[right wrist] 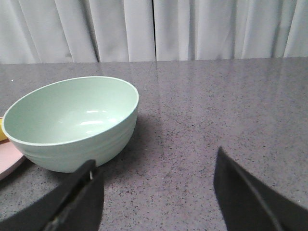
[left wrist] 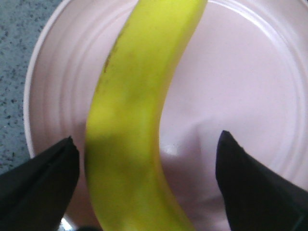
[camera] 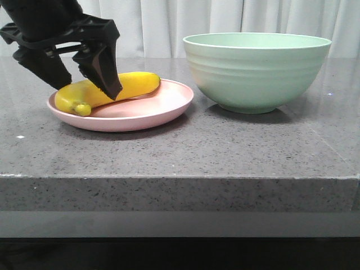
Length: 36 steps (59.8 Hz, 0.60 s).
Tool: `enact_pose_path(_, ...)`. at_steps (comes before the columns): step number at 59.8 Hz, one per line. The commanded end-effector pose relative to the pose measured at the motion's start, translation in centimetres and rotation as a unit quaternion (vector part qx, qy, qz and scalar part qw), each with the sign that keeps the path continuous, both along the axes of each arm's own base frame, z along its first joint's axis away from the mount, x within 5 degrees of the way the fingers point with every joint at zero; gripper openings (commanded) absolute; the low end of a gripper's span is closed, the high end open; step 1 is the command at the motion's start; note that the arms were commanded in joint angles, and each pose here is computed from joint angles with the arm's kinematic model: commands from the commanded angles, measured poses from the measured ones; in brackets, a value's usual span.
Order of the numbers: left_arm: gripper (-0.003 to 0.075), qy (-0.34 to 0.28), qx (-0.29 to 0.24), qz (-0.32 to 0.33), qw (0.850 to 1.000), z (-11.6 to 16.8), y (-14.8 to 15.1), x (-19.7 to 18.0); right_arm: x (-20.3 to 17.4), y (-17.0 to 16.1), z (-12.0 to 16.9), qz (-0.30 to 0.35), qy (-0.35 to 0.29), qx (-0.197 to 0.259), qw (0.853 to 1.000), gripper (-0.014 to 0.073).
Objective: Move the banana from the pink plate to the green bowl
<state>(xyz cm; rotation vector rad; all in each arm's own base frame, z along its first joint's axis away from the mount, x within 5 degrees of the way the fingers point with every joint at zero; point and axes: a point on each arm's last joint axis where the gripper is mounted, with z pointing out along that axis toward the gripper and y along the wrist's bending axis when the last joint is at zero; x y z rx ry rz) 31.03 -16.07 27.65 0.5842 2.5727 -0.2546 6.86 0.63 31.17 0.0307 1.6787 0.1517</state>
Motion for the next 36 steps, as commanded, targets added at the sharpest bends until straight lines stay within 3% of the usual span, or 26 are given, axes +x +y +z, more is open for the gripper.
enact_pose_path(1, 0.0567, -0.039, -0.027, -0.001, 0.999, 2.19, -0.41, -0.03, 0.05, -0.11, 1.72, -0.007, -0.044, 0.0, 0.999, 0.0509)
enact_pose_path(20, 0.0552, -0.031, -0.023, -0.001, 0.999, 1.55, -0.55, 0.25, 0.05, -0.1, 1.6, -0.006, -0.038, -0.001, 0.999, 0.0509)
enact_pose_path(36, 0.0307, -0.03, -0.022, -0.002, 0.999, 1.54, -0.54, 0.24, 0.05, -0.1, 1.6, -0.006, -0.038, -0.001, 0.999, 0.0509)
